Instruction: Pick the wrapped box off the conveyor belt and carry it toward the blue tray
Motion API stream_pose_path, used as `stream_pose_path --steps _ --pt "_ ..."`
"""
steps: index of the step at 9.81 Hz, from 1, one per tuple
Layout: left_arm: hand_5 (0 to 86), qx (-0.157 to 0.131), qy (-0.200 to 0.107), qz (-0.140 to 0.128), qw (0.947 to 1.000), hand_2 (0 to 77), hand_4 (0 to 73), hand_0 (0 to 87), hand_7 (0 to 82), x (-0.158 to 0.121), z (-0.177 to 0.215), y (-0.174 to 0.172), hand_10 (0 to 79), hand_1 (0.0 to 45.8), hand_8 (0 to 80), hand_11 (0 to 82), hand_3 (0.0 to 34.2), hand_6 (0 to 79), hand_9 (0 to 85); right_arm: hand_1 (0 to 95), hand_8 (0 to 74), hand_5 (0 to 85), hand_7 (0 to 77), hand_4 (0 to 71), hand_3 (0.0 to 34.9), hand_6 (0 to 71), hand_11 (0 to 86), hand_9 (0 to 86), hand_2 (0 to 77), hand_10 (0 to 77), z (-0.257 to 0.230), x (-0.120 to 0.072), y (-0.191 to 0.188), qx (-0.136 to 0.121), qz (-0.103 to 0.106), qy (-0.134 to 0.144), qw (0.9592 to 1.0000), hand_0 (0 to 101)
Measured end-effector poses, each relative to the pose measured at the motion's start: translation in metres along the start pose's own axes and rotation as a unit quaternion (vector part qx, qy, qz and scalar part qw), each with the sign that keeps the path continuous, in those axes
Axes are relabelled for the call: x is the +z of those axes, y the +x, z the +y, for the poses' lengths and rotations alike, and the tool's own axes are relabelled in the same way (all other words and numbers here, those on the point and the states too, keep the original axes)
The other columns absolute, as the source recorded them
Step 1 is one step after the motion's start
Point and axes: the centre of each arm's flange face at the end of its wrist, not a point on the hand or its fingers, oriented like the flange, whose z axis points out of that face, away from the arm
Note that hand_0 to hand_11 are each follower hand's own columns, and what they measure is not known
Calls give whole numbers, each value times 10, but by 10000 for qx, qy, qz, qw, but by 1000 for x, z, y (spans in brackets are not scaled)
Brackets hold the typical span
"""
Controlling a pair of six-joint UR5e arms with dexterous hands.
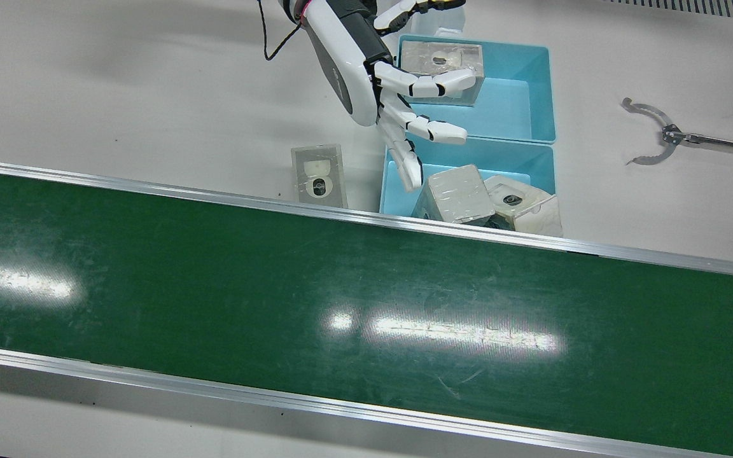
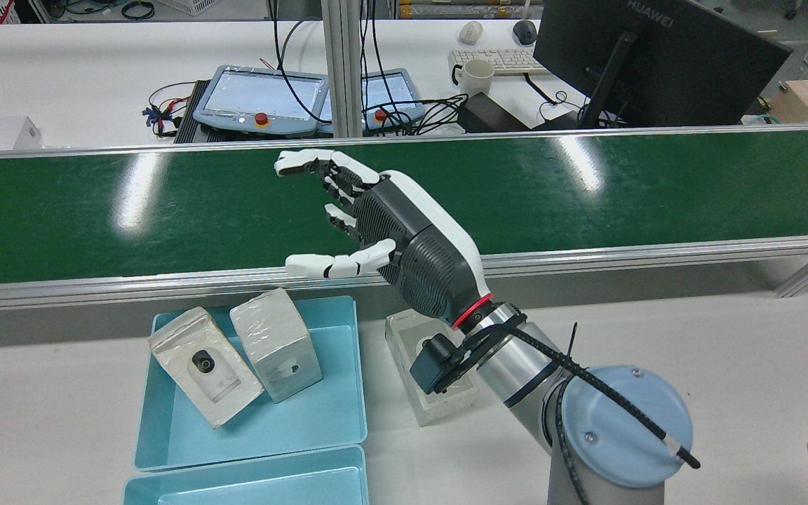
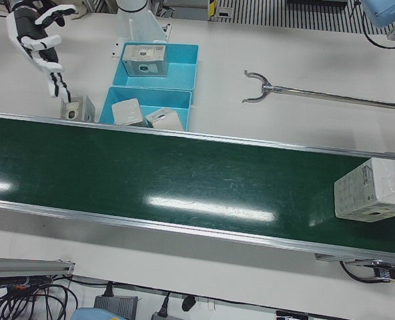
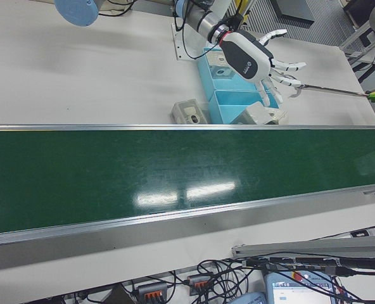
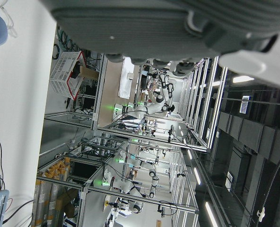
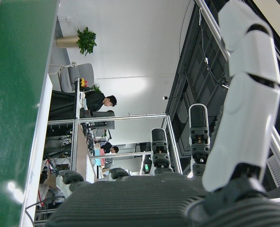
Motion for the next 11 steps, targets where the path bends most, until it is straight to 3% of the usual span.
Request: stream_pose_path --steps 2,3,4,5,6,7,8,9,10,11 --pt "5 0 0 0 10000 11 0 0 5 0 0 0 5 0 5 0 0 0 0 169 0 371 207 202 300 0 16 16 251 5 -21 7 -50 -384 -119 47 9992 454" --pt "5 0 0 0 10000 5 0 0 5 0 0 0 5 0 5 0 0 0 0 169 0 371 207 202 300 0 16 16 251 5 -32 5 -83 -661 -176 192 9975 454" --pt "5 0 0 0 10000 5 0 0 5 0 0 0 5 0 5 0 0 0 0 153 0 327 169 158 301 0 11 16 256 5 -42 1 -118 -932 -280 377 9945 457" --pt "5 0 0 0 10000 5 0 0 5 0 0 0 5 0 0 0 0 0 5 153 0 327 169 158 301 0 11 16 256 5 -51 -3 -147 -1145 -397 545 9911 457" --pt "5 0 0 0 10000 5 0 0 5 0 0 0 5 0 5 0 0 0 5 153 0 175 142 104 301 0 11 16 175 5 -63 -10 -167 -1271 -478 723 9881 463" --pt "5 0 0 0 10000 5 0 0 5 0 0 0 0 0 5 0 0 0 5 44 76 158 147 87 301 0 11 16 153 5 -78 -18 -179 -1280 -524 937 9859 400" --pt "5 0 0 0 10000 11 0 0 5 0 0 0 5 0 5 0 0 0 0 16 60 147 147 44 301 0 11 16 22 5 -91 -25 -187 -1230 -567 1138 9842 310" --pt "5 0 0 0 10000 11 0 0 5 0 0 0 5 0 5 0 0 0 0 33 38 153 147 0 301 0 11 16 22 5 -99 -30 -191 -1175 -604 1262 9832 312" --pt "5 0 0 0 10000 5 0 0 5 0 0 0 5 0 5 0 0 0 0 33 38 153 147 0 301 0 11 16 22 5 -103 -32 -193 -1129 -630 1310 9829 312" --pt "5 0 0 0 10000 5 0 0 5 0 0 0 5 0 5 0 0 0 0 93 0 125 120 0 302 0 5 16 16 27 -105 -33 -194 -1086 -651 1318 9832 415"
